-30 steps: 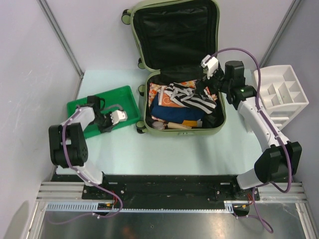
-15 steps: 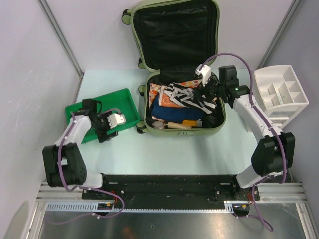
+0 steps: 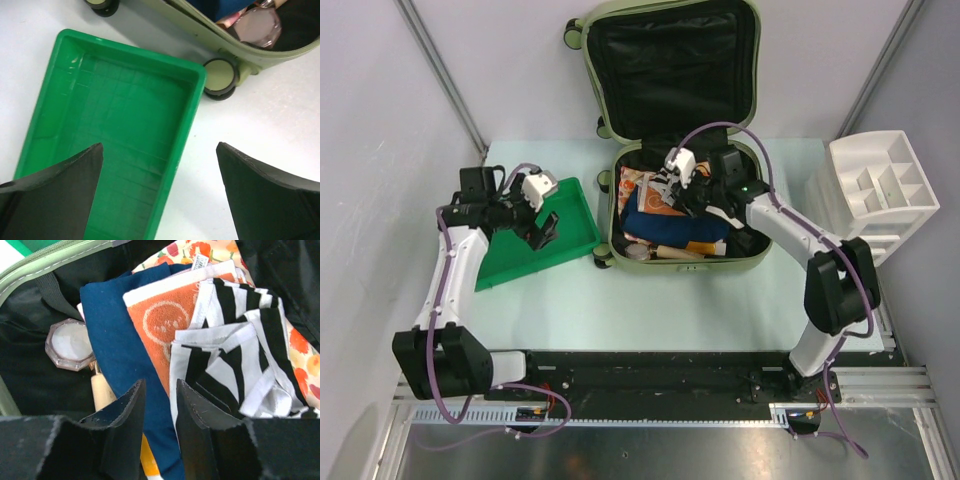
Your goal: Open, take out, and arrange the luggage
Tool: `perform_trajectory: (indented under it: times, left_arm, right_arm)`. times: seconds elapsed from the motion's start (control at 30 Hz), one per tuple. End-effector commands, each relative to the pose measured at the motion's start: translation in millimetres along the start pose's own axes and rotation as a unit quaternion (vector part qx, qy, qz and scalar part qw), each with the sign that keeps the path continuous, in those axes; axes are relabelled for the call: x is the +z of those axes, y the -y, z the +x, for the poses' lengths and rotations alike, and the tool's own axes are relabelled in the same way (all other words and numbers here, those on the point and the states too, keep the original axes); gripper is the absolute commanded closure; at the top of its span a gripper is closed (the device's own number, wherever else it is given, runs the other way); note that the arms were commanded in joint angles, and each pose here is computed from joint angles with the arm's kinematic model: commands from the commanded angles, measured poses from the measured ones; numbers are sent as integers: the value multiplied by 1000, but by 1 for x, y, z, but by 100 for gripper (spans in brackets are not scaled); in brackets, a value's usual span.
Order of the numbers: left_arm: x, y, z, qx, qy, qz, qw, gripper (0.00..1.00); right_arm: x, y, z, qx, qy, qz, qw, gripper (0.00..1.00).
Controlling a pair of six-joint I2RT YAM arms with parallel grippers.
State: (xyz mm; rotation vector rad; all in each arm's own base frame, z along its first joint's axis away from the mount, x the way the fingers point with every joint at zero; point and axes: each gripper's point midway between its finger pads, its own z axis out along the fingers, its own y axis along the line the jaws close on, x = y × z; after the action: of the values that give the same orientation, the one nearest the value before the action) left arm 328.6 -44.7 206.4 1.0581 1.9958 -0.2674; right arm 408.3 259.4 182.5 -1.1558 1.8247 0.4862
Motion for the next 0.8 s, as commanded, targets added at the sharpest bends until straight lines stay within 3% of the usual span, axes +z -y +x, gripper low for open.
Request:
perform_trajectory:
  times: [0.0, 0.17, 0.43, 0.5, 0.63, 0.77]
  left_arm:
    - [-8, 26, -24, -61, 46, 36, 996, 0]
    - [-11, 29, -26, -62, 50, 36, 996, 0]
    - [-7, 35, -23, -69, 51, 50, 995, 0]
    - [-6, 34, -23, -70, 51, 52, 995, 0]
    - [-2, 31, -22, -72, 46, 54, 995, 0]
    - [-3, 27, -25, -71, 47, 49, 995, 0]
  right_arm:
    - [21, 18, -6, 4, 25, 34, 999, 67]
    - [27, 56, 14, 17, 6, 77, 997, 72]
    - [30, 104, -11, 43, 46, 81, 995, 66]
    - [33, 117, -18, 61, 60, 72, 994, 60]
    - [45, 130, -20, 80, 57, 58, 993, 35]
    - [38, 141, -22, 88, 42, 66, 993, 32]
